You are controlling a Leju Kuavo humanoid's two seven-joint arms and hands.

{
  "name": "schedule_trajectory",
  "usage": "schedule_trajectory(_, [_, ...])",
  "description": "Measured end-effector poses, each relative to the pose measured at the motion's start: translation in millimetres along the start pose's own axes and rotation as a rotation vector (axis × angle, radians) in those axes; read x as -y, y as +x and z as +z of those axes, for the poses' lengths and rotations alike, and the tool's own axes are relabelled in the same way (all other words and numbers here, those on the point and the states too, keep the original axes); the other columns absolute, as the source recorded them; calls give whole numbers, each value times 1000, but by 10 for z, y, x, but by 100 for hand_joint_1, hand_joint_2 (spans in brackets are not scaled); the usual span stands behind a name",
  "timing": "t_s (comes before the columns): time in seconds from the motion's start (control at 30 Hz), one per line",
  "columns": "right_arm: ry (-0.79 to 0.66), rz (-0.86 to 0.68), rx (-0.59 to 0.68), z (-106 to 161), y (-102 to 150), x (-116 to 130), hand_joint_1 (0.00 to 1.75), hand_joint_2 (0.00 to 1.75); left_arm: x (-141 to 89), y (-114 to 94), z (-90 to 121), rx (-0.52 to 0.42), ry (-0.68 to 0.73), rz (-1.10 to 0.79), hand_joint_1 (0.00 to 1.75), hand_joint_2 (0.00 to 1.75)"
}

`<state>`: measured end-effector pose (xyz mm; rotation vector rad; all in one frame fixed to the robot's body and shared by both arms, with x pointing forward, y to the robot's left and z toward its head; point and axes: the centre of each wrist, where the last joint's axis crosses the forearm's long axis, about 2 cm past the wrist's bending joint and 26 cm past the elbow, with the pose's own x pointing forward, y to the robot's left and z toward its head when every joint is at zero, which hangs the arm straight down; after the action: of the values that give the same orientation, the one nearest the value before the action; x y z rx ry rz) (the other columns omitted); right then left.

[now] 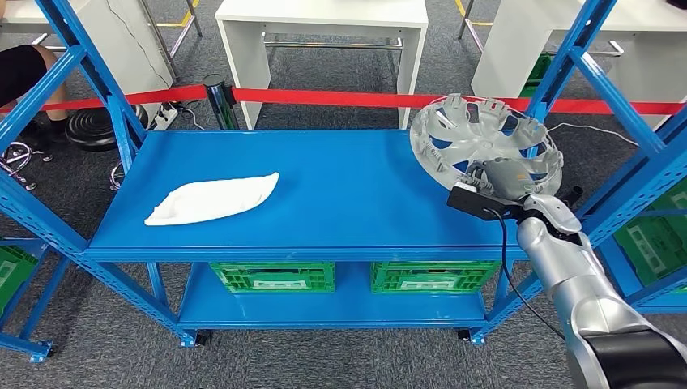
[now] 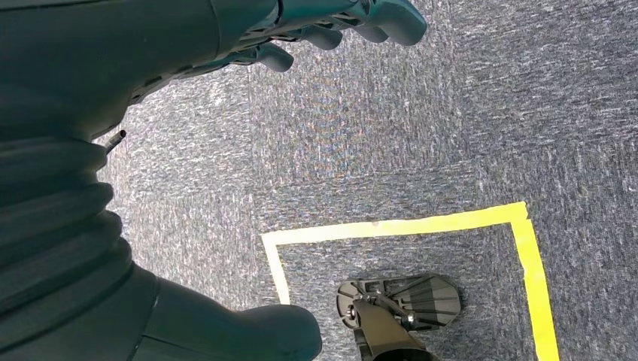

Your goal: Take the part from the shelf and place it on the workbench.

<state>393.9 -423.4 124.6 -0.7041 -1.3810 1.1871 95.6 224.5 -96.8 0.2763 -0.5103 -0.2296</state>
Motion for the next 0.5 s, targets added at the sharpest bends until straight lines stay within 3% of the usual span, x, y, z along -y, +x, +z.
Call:
schedule_trajectory(0.27, [-5, 15, 9, -13, 10, 45, 175, 175, 2, 1, 1, 0, -2, 1, 0, 175])
schedule_trajectory(0.5, [-47, 51, 31, -93, 54, 351, 175, 175, 15, 6, 4, 9, -11, 6, 0, 175])
